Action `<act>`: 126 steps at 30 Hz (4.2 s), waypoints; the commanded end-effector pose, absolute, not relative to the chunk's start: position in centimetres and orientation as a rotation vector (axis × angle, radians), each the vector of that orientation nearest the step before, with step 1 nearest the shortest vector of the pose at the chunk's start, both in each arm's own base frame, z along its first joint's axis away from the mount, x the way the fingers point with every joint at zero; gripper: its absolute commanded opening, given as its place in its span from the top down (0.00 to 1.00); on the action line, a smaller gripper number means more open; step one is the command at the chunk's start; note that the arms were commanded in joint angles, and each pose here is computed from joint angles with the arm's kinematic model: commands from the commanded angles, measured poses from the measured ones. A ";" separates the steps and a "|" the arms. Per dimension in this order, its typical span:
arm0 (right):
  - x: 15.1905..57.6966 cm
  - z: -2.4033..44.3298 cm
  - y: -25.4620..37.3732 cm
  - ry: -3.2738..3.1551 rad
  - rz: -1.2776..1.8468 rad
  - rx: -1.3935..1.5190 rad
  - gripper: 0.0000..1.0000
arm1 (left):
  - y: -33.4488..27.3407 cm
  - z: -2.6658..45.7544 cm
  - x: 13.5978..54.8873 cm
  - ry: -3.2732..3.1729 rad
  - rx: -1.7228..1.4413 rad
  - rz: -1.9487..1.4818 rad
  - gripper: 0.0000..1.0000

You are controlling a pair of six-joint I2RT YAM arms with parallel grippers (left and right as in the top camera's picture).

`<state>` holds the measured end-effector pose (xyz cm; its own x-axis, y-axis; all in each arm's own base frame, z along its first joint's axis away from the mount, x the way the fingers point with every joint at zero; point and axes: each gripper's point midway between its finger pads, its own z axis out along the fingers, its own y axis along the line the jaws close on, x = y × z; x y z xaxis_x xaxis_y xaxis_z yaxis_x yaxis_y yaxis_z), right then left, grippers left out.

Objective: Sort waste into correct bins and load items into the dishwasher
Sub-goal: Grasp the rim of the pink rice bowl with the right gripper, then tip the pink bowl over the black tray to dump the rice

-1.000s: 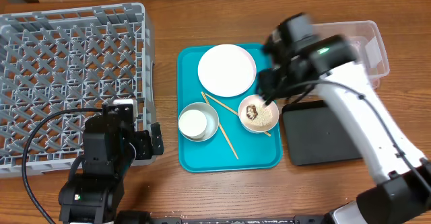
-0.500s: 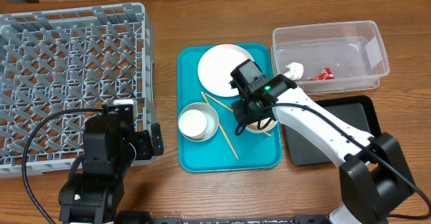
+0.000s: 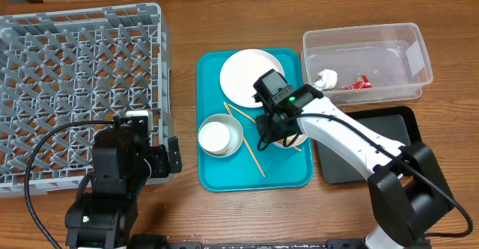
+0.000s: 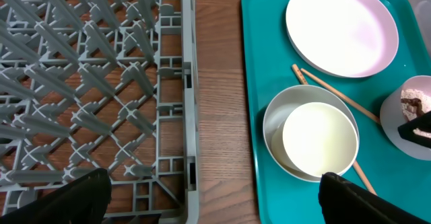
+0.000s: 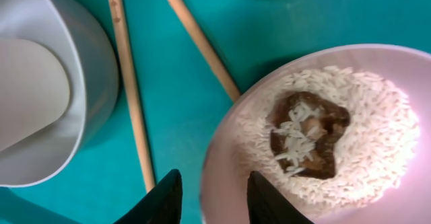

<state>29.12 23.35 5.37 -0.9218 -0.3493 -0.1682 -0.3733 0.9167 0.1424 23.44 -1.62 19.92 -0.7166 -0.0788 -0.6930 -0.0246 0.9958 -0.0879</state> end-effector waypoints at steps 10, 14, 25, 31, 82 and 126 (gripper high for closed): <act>28.0 3.6 24.1 2.988 0.244 -0.579 0.74 | -1.7 20.7 23.6 2.347 -0.072 -0.093 0.00; 28.1 3.6 24.0 2.985 0.236 -0.578 0.83 | -1.7 20.7 23.6 2.347 -0.072 -0.093 0.00; 28.1 3.9 23.4 3.006 0.187 -0.500 0.96 | -1.7 20.7 23.6 2.347 -0.072 -0.093 0.00; 29.8 9.6 23.3 2.914 0.180 -0.425 0.96 | -1.7 20.8 23.6 2.346 -0.072 -0.092 0.00; 30.7 16.7 4.4 2.077 1.910 0.514 0.96 | -1.7 20.8 23.6 2.347 -0.072 -0.093 0.00; 28.7 15.4 -0.2 2.173 1.676 0.650 0.96 | -1.7 20.8 23.6 2.346 -0.072 -0.093 0.00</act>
<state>28.40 -0.58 14.77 -0.7766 0.5862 0.2308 0.3192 0.0503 0.9463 23.43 -1.62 19.91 -0.7169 -0.0788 -0.6927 -0.0246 0.9958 -0.0878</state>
